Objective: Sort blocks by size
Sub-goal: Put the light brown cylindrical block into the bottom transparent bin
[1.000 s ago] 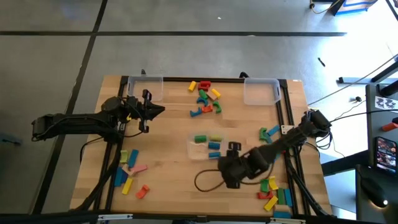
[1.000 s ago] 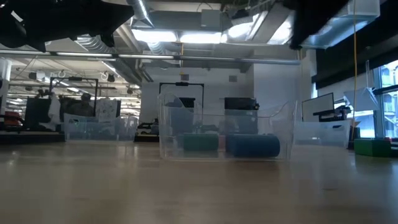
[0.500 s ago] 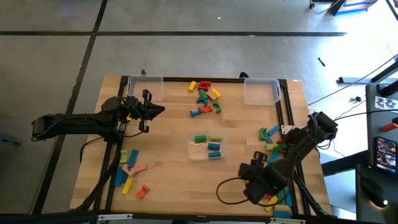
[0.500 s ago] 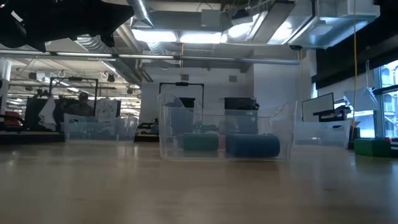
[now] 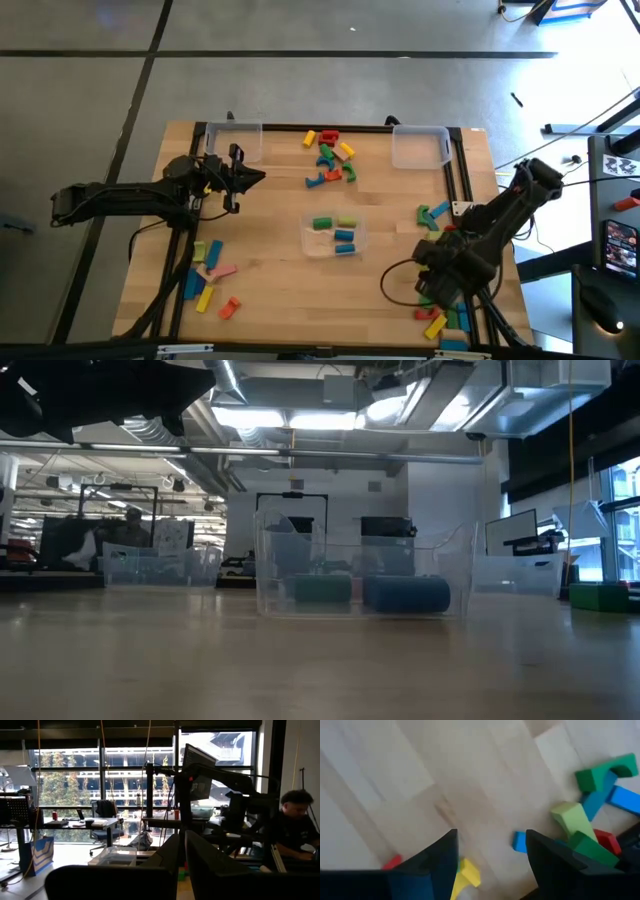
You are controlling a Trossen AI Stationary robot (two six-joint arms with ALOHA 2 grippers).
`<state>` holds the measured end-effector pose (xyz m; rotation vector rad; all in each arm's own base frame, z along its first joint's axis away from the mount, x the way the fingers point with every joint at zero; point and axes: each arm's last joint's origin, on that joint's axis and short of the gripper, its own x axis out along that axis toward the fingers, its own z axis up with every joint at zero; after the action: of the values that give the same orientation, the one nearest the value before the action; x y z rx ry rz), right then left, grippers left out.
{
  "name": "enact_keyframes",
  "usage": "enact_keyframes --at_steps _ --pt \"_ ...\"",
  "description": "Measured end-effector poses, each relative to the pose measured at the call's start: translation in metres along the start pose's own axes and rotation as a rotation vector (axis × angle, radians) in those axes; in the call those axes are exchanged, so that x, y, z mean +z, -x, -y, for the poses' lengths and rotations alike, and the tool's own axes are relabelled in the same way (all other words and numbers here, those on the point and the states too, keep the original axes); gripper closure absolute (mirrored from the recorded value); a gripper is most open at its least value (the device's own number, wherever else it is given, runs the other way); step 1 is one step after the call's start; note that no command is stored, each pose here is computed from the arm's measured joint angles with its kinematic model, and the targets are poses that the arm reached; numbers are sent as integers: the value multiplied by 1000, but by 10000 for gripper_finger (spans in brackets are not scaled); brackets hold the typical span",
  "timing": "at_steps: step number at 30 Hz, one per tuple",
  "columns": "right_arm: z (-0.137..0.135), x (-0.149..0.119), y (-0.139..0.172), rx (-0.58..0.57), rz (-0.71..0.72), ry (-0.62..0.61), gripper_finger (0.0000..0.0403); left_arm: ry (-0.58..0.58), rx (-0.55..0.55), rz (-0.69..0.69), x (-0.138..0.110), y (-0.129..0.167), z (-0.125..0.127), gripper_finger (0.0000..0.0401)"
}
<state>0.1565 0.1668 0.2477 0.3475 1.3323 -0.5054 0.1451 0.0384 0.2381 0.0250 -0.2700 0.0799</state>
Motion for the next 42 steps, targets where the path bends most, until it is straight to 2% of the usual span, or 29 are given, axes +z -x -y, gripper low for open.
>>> enact_keyframes --at_steps 7,11,16,19,25,27,30,36,42 --pt "13 5 -10 -8 26 -40 178 0 0 0 0 0 0 377" --pt "6 13 -17 82 56 -33 178 0 0 0 0 0 0 377" --pt "-7 20 -23 196 192 8 178 1 -3 -3 0 0 0 377" --pt "-12 22 -26 220 257 25 178 -9 -25 -10 -1 -1 4 377" --pt "-14 20 -37 235 263 28 178 -85 -110 6 -1 -2 17 377" --pt "-15 19 -37 260 213 32 178 -114 -134 12 0 -2 21 377" --pt "-21 14 -36 367 51 17 178 -145 -164 23 0 -2 26 377" --pt "-37 -6 -25 554 -265 -155 178 -160 -184 43 2 -2 29 377" --pt "-42 -42 -16 524 -469 -286 178 -155 -164 42 2 -2 29 377"
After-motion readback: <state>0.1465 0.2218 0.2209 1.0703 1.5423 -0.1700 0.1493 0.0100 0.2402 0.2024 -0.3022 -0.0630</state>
